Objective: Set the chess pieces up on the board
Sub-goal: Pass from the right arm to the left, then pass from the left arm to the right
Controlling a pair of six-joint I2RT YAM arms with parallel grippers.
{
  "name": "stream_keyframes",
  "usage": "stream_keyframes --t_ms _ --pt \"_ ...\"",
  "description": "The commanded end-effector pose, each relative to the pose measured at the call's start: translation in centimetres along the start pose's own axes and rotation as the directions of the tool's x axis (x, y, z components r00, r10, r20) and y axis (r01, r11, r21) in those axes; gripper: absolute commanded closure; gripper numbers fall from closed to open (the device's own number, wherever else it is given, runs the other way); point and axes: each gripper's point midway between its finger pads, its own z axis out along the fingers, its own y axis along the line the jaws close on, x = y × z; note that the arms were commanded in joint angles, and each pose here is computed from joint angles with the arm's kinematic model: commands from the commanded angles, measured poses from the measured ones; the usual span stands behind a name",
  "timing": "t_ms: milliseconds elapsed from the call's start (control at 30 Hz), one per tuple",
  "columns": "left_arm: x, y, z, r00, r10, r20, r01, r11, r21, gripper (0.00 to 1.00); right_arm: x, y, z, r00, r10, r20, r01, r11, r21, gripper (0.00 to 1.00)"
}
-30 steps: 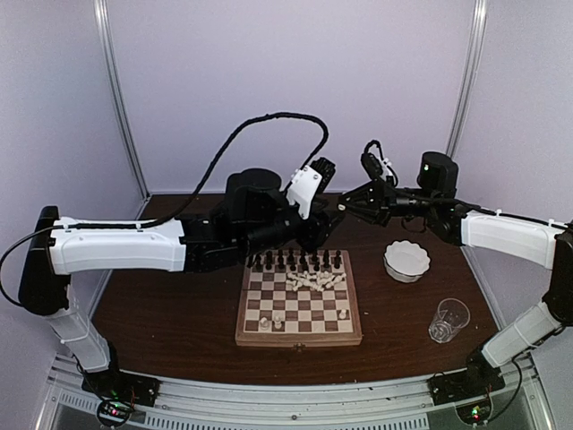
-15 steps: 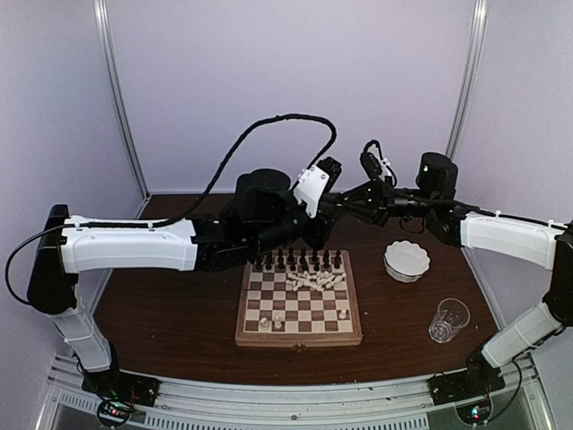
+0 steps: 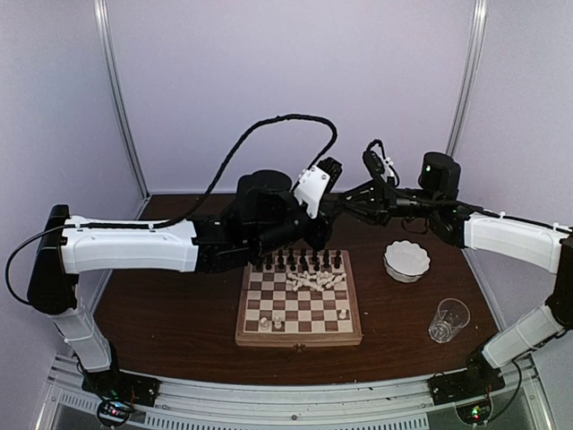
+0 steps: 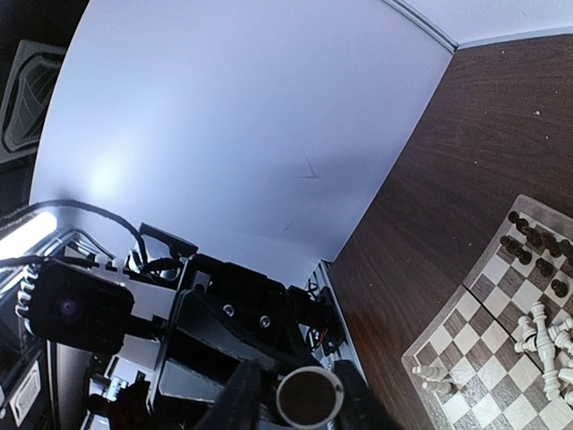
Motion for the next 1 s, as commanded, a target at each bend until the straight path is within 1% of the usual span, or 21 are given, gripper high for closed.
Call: stream_keyframes --t_ms 0,67,133,300,367,400,433,467,500,533,600,633,667,700,733,833,967 --pt "-2.8 0.4 -0.3 0.997 -0.008 0.077 0.009 1.0 -0.022 0.93 0.4 1.6 -0.6 0.997 -0.072 -0.03 0.071 0.997 -0.022 0.59" --pt "-2.7 0.7 -0.6 0.998 0.001 0.068 0.001 1.0 -0.031 0.93 0.0 1.7 -1.1 0.994 -0.106 -0.03 0.106 0.994 -0.008 0.49" --pt "-2.5 0.9 -0.9 0.998 0.007 0.055 -0.005 0.999 -0.039 0.92 -0.3 1.8 -1.6 0.988 -0.147 -0.041 0.147 0.989 0.003 0.44" --pt "-1.8 1.3 -1.7 1.0 0.014 0.001 -0.014 0.999 -0.041 0.92 -0.6 0.9 -3.3 0.965 -0.245 -0.093 0.252 0.964 0.085 0.4" --pt "-1.3 1.5 -2.1 0.999 0.007 -0.036 -0.008 0.999 -0.037 0.92 -0.1 0.5 -4.0 0.926 -0.345 -0.152 0.362 0.926 0.105 0.39" --pt "-1.1 1.6 -2.3 0.999 -0.004 -0.052 0.003 1.0 -0.029 0.92 0.5 0.4 -4.4 0.89 -0.41 -0.202 0.437 0.892 0.117 0.39" --pt "-1.0 1.8 -2.5 0.997 -0.023 -0.067 0.022 1.0 -0.019 0.92 1.4 0.4 -5.0 0.831 -0.486 -0.27 0.529 0.841 0.114 0.4" --pt "-0.4 2.0 -2.7 0.993 -0.041 -0.109 0.04 0.999 -0.004 0.92 2.4 0.2 -5.7 0.743 -0.57 -0.35 0.635 0.766 0.101 0.4" --pt "-0.1 2.2 -3.0 0.988 -0.061 -0.139 0.063 0.998 0.01 0.92 3.5 -0.1 -6.4 0.651 -0.616 -0.443 0.717 0.691 0.094 0.4" --pt "0.2 2.2 -3.3 0.983 -0.077 -0.166 0.083 0.996 0.028 0.92 4.3 -0.7 -7.0 0.54 -0.656 -0.527 0.797 0.599 0.071 0.41" --pt "0.6 2.5 -3.9 0.969 -0.111 -0.222 0.127 0.99 0.056 0.91 5.3 -2.3 -8.3 0.354 -0.66 -0.662 0.899 0.436 0.046 0.43" --pt "0.8 2.1 -4.2 0.959 -0.123 -0.256 0.15 0.985 0.09 0.91 5.6 -2.8 -8.7 0.282 -0.657 -0.7 0.929 0.368 0.029 0.44" --pt "1.0 2.2 -4.5 0.948 -0.133 -0.289 0.167 0.981 0.096 0.91 5.8 -3.2 -8.9 0.226 -0.647 -0.729 0.95 0.312 0.018 0.45" --pt "1.2 1.7 -4.8 0.936 -0.14 -0.323 0.191 0.973 0.131 0.91 6.1 -3.4 -8.8 0.177 -0.64 -0.748 0.961 0.275 -0.008 0.45" --pt "1.4 1.1 -5.1 0.924 -0.15 -0.352 0.218 0.962 0.162 0.91 6.2 -3.5 -8.8 0.144 -0.629 -0.764 0.967 0.252 -0.025 0.46" --pt "1.4 -0.1 -5.9 0.89 -0.181 -0.419 0.294 0.93 0.222 0.91 6.2 -3.1 -8.0 0.056 -0.611 -0.79 0.98 0.184 -0.072 0.47" --pt "1.3 -1.6 -6.5 0.854 -0.22 -0.472 0.378 0.885 0.272 0.9 6.1 -2.4 -6.3 -0.056 -0.586 -0.808 0.986 0.096 -0.138 0.47"
